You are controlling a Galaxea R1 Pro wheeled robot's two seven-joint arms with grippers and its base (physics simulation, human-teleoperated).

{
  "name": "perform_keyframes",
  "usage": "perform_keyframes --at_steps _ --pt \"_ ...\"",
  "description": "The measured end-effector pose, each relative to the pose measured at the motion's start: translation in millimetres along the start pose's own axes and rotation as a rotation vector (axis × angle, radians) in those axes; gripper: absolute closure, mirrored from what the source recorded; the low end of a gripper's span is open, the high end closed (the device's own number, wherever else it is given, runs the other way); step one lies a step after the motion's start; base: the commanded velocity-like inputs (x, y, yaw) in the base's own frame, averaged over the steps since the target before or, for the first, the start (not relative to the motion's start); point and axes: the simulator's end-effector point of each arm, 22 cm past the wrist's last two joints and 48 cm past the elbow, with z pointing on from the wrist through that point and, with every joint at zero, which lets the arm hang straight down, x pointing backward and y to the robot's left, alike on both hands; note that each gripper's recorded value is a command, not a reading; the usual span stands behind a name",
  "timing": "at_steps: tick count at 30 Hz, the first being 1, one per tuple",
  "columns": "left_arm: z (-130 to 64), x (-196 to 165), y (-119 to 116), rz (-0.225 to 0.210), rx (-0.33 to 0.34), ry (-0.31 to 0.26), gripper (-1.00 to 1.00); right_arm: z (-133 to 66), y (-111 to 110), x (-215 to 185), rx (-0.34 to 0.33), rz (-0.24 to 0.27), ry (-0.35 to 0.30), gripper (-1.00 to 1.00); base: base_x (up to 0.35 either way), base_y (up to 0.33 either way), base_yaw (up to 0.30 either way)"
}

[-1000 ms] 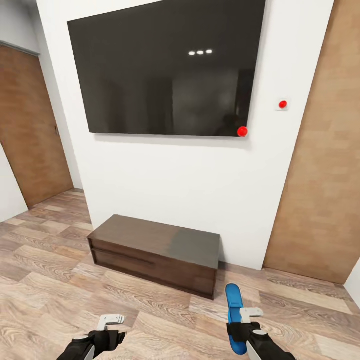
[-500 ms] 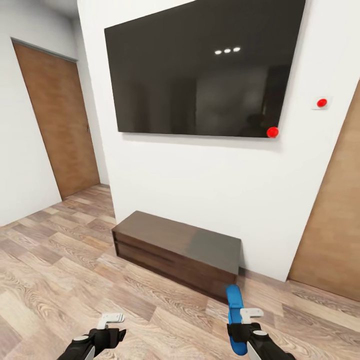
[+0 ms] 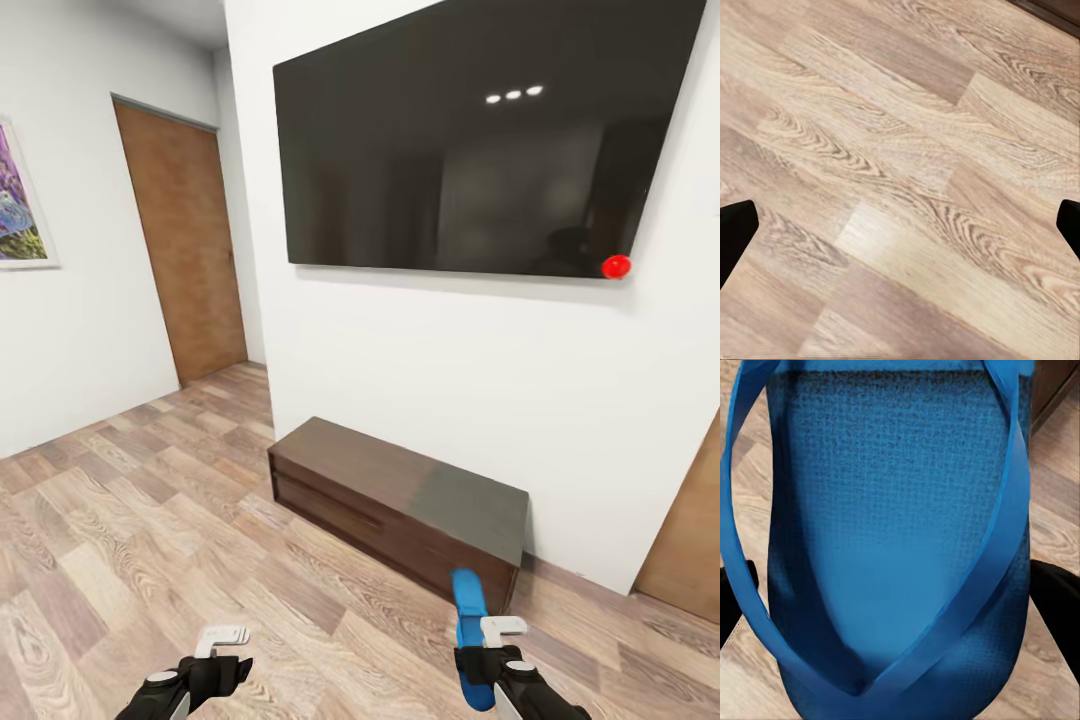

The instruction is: In the bedroom, move the book from the bed onto either nightstand, and place the two sandals side by side next to the bed.

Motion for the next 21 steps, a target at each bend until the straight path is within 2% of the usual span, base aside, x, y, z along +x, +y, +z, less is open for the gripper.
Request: perform_keyframes --at_steps 21 --pt "0.0 -1.3 -0.7 0.001 0.001 -0.005 -1.0 0.0 0.2 -0.3 0.0 -0.003 -0.001 1.0 0.0 0.0 0.29"
